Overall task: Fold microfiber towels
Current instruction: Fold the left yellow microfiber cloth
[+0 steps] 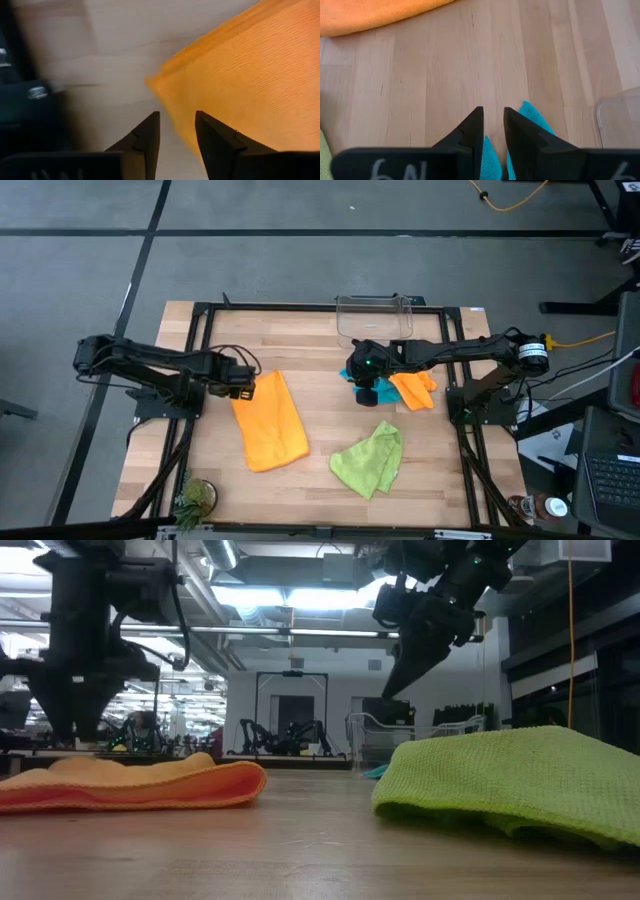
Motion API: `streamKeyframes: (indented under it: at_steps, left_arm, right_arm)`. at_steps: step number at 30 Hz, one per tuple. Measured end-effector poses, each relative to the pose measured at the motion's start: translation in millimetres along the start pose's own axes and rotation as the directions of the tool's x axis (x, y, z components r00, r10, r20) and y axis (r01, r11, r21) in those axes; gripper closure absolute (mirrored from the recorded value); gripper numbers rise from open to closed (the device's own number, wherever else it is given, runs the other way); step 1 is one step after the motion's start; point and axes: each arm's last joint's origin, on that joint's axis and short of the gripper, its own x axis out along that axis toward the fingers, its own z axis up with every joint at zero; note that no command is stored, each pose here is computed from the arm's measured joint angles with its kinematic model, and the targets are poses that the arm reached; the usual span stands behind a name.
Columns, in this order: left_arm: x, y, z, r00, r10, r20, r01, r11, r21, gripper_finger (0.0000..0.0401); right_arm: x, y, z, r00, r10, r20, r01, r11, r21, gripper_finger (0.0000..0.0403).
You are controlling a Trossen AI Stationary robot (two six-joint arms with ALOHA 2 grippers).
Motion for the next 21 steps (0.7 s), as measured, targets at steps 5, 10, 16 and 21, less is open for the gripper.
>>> streamKeyframes:
  at_steps: [5,10,16,21]
  left_arm:
    - [-27.5,-8.1,11.5,0.998,-0.021,0.056,0.022,1.000,-0.006,0.0282]
    - [-43.0,-44.8,10.1,0.925,-0.353,0.141,0.330,0.930,0.164,0.0283]
    - [-15.0,-66.3,-14.2,0.879,-0.422,0.223,0.336,0.879,0.339,0.0285]
    - [17.5,-81.9,-35.8,0.804,-0.464,0.371,0.303,0.857,0.416,0.0286]
  right_arm:
    - [0.0,0.0,1.1,1.000,-0.001,0.011,0.001,1.000,-0.001,0.0325]
    - [0.0,-0.1,1.0,1.000,-0.001,0.010,0.001,1.000,0.002,0.0325]
    - [0.0,-0.1,1.0,1.000,-0.001,0.010,0.001,1.000,0.003,0.0325]
    - [0.0,0.0,1.0,1.000,0.000,0.010,0.000,1.000,0.004,0.0325]
